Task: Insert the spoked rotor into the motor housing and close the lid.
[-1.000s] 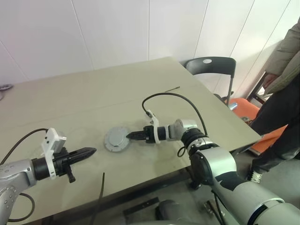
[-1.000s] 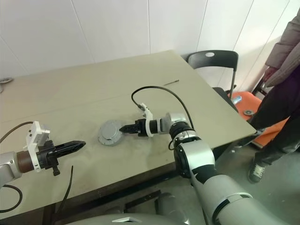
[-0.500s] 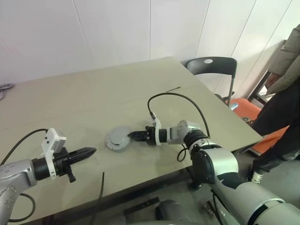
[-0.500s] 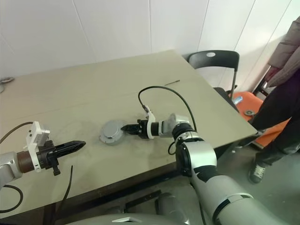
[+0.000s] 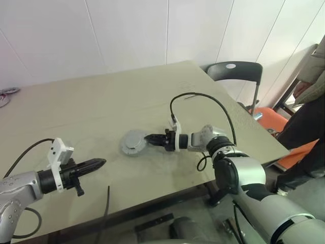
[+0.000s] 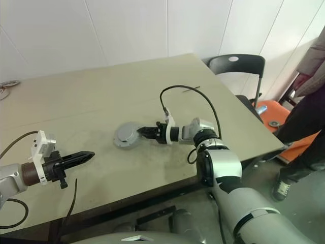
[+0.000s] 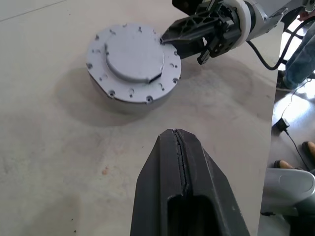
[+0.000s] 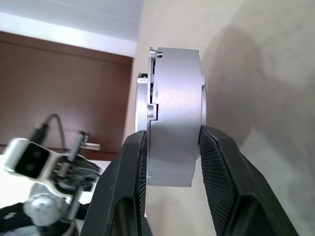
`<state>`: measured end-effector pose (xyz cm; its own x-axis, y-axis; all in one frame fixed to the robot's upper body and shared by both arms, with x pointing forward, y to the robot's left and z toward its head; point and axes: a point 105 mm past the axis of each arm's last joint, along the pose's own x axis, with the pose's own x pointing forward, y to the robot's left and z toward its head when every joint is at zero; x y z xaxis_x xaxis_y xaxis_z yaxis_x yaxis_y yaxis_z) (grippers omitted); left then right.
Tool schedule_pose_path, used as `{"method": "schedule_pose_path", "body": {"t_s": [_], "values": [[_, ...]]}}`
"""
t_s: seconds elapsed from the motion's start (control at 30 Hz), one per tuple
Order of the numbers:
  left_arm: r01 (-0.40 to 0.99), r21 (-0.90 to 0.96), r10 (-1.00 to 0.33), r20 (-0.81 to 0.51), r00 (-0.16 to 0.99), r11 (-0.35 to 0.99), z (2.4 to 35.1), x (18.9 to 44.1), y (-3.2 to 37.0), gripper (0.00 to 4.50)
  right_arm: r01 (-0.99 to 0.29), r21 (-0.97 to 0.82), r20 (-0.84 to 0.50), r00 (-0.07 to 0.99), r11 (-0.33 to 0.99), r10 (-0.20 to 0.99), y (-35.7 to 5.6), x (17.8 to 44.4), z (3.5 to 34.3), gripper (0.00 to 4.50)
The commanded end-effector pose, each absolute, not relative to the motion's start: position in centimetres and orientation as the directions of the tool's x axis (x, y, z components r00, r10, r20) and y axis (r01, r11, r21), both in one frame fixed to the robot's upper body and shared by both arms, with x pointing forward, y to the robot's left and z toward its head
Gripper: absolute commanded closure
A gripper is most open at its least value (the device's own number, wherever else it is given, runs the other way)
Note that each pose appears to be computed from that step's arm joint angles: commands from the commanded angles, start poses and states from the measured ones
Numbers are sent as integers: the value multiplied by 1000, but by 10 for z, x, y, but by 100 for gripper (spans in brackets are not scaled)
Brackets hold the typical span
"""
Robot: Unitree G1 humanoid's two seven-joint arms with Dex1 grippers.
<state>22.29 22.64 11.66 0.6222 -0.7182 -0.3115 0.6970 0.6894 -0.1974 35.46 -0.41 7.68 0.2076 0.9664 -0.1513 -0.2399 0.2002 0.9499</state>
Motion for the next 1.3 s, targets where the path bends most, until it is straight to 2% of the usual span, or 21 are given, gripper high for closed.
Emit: {"method": "schedule_pose_path", "body": {"t_s": [0.03,0.5,0.87,1.07,1.3], "values": [[709,-169,-722,-291,628,685,122,224,224,450,-323,942,-25,220,97,975,-1,367,116,318],[640,-193,-668,-208,714,744,127,236,228,450,-283,958,33,301,56,953,-18,377,129,318],[564,-276,-617,-166,770,778,119,240,236,450,-257,966,71,286,5,955,-15,373,133,318],[508,-286,-554,-109,825,813,116,251,241,450,-241,971,82,282,-12,956,-17,371,133,318],[440,-400,-492,-32,870,804,115,268,239,450,-231,973,86,279,-21,957,-15,368,133,318]]}}
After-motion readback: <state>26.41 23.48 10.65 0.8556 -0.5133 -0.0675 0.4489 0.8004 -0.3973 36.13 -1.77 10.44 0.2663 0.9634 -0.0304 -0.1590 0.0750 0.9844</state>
